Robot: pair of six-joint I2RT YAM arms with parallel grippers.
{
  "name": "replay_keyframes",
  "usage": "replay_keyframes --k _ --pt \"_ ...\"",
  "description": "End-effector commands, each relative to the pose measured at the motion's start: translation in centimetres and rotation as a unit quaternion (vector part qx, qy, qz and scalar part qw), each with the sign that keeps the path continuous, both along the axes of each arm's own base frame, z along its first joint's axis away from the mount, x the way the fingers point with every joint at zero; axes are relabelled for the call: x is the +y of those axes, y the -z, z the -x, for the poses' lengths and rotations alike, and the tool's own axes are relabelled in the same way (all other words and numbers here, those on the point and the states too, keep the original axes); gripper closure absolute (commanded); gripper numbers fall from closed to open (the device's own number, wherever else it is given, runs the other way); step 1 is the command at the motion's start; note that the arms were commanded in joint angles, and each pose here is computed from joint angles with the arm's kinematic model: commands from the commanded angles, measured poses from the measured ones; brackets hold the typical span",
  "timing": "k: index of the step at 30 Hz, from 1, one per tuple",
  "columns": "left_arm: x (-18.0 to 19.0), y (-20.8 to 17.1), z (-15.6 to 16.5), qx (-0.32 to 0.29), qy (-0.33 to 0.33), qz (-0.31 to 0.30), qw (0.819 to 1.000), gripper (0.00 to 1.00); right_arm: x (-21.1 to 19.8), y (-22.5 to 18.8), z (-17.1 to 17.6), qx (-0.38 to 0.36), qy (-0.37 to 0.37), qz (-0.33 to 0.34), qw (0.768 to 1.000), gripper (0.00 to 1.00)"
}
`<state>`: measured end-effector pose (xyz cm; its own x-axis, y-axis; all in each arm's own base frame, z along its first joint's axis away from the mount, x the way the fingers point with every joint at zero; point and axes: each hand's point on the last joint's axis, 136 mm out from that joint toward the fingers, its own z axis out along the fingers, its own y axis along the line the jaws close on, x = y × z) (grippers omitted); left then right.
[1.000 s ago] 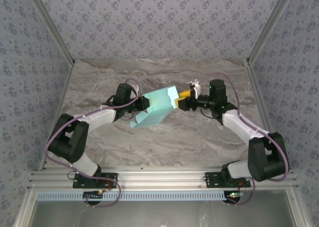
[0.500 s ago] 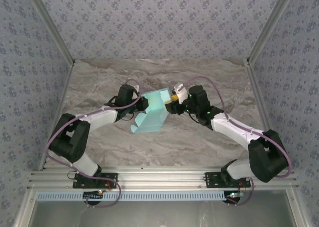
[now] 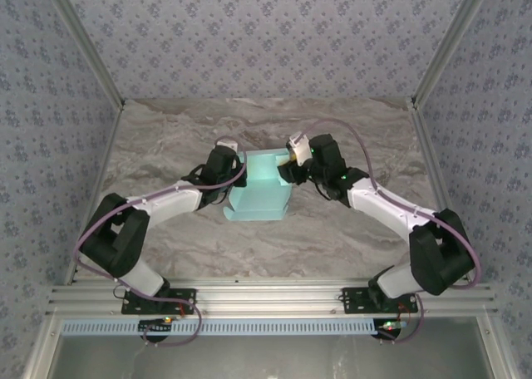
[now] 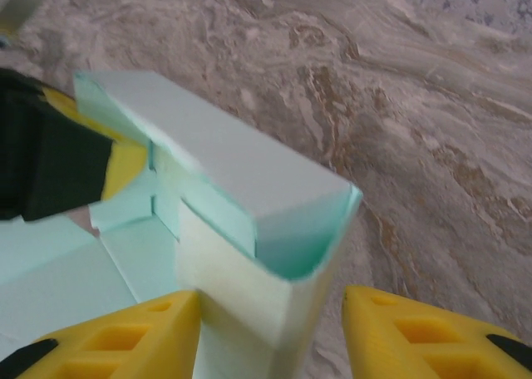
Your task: Fold the paper box
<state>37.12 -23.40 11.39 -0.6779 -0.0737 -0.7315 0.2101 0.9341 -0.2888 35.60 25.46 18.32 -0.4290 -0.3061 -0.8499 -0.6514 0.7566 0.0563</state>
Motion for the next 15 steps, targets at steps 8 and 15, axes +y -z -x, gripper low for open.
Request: replay_keyframes --k 8,15 --pt "0.3 -2.7 -0.8 -0.033 -0.047 0.029 0.998 1.0 2.3 2.0 -1.0 0.009 0.015 0.033 0.999 0.6" --pt "1.1 -2.4 -1.0 -0.032 -0.078 0.024 0.996 1.0 3.1 4.4 -1.0 0.02 0.005 0.042 0.999 0.55"
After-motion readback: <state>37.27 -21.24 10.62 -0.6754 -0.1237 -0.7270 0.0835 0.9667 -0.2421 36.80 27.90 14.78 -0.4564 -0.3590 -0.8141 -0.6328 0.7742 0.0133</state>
